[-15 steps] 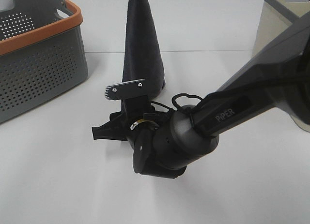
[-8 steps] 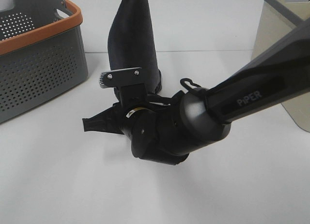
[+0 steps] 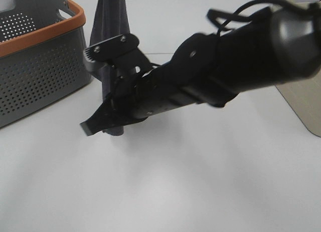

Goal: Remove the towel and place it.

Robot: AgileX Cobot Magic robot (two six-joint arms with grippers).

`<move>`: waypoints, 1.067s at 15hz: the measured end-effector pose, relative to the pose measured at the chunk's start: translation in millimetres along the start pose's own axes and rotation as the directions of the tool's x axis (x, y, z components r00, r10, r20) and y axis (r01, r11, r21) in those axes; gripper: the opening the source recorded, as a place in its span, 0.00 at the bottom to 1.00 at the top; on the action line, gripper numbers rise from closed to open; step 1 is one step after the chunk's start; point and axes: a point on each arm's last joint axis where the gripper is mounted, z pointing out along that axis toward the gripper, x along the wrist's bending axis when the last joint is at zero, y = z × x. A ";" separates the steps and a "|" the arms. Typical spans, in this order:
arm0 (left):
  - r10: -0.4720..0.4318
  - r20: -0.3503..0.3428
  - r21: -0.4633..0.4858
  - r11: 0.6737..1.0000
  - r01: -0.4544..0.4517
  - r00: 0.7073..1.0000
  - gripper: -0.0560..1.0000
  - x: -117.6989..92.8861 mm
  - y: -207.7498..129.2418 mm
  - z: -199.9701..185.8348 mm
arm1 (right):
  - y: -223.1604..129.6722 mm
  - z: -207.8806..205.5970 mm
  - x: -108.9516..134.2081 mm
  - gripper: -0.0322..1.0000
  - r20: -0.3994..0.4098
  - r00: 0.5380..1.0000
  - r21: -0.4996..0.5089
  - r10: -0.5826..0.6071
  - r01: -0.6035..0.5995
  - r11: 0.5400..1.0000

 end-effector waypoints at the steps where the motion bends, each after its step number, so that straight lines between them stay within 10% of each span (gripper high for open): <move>1: -0.006 0.003 0.002 1.000 0.006 1.000 0.05 2.5 0.7 0.4 | 1.4 -11.9 -19.5 0.05 -0.033 0.999 0.036 0.013 -0.011 0.999; 5: -0.004 0.004 0.001 1.000 0.004 1.000 0.05 3.8 1.1 0.6 | -0.2 -63.3 -68.9 0.05 -0.098 0.991 0.149 -0.089 0.103 0.983; 10: -0.230 0.015 0.007 0.973 0.230 0.973 0.05 18.0 2.7 5.7 | 23.8 -128.7 -107.1 0.05 -0.129 0.874 0.408 -0.468 0.477 0.778; 16: -0.320 -0.053 0.058 0.945 0.323 0.946 0.05 29.3 -27.6 29.7 | 84.6 -180.5 -145.3 0.05 0.117 0.656 0.543 -0.745 0.586 0.601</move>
